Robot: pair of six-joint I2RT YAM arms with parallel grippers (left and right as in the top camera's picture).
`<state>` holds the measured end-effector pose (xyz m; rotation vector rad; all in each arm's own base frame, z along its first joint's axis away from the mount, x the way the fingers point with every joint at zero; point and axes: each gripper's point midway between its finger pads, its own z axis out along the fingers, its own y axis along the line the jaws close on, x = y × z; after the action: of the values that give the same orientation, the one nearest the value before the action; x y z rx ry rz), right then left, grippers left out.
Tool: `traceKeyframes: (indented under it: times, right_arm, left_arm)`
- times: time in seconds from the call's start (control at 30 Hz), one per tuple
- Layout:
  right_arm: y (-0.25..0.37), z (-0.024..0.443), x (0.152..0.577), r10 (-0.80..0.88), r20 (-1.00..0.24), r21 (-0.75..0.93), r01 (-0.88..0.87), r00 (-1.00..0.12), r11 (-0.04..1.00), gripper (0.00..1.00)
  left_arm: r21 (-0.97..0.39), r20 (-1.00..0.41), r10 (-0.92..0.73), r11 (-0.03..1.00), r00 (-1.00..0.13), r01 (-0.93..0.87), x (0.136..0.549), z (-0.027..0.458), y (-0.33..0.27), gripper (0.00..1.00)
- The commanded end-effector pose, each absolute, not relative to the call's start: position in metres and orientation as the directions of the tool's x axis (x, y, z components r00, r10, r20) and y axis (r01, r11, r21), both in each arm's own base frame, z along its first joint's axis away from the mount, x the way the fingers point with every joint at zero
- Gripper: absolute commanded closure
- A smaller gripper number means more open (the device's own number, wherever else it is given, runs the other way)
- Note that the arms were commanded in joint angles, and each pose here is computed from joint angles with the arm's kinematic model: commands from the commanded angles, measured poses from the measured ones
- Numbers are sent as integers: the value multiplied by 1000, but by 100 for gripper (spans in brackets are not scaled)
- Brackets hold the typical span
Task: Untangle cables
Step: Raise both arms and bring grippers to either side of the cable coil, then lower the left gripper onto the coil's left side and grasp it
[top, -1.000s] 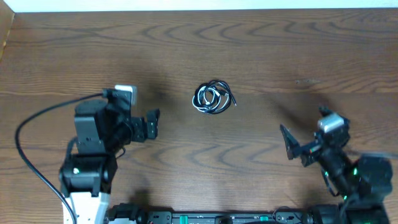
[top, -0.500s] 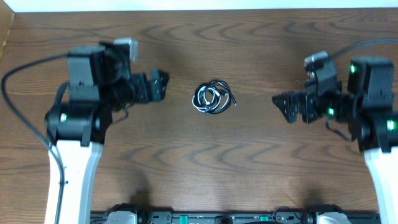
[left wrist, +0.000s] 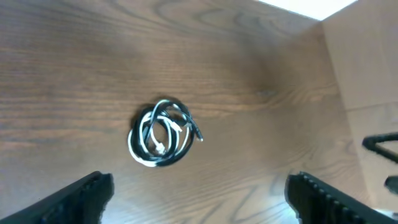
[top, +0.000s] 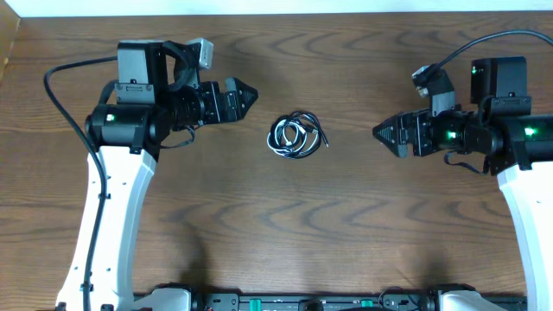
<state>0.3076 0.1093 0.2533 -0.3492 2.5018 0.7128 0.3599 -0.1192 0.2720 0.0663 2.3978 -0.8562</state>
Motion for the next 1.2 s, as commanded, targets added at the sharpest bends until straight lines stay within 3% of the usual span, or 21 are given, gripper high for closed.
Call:
traceKeyframes:
  times: [0.0,0.13,0.27,0.5,0.63,0.87,1.17]
  right_arm:
    - [110,262,309,-82,-551,437,-371,-831,820,10]
    - [110,262,309,-82,-550,435,-369,-831,822,10]
    - [97,255,314,-15,-515,413,-263,-857,872,10]
    - [91,250,312,3,-490,399,-222,-871,890,2]
    - [91,248,310,2,-480,398,-215,-877,892,1]
    - [89,244,306,2,-456,393,-199,-890,897,1]
    - [87,242,304,2,-444,390,-191,-896,901,1]
  left_arm:
    - [-613,-431,-290,789,-854,42,373,259,-115,11]
    - [-513,-315,-468,816,-826,-267,378,218,-101,16]
    - [-439,-278,-505,824,-817,-359,379,192,-111,19]
    - [-336,-179,-562,806,-807,-487,382,135,-128,35]
    - [-296,-124,-585,793,-801,-533,384,105,-135,43]
    - [-204,-21,-634,760,-773,-617,376,51,-151,45]
    - [-203,-28,-577,803,-816,-560,374,31,-181,46]
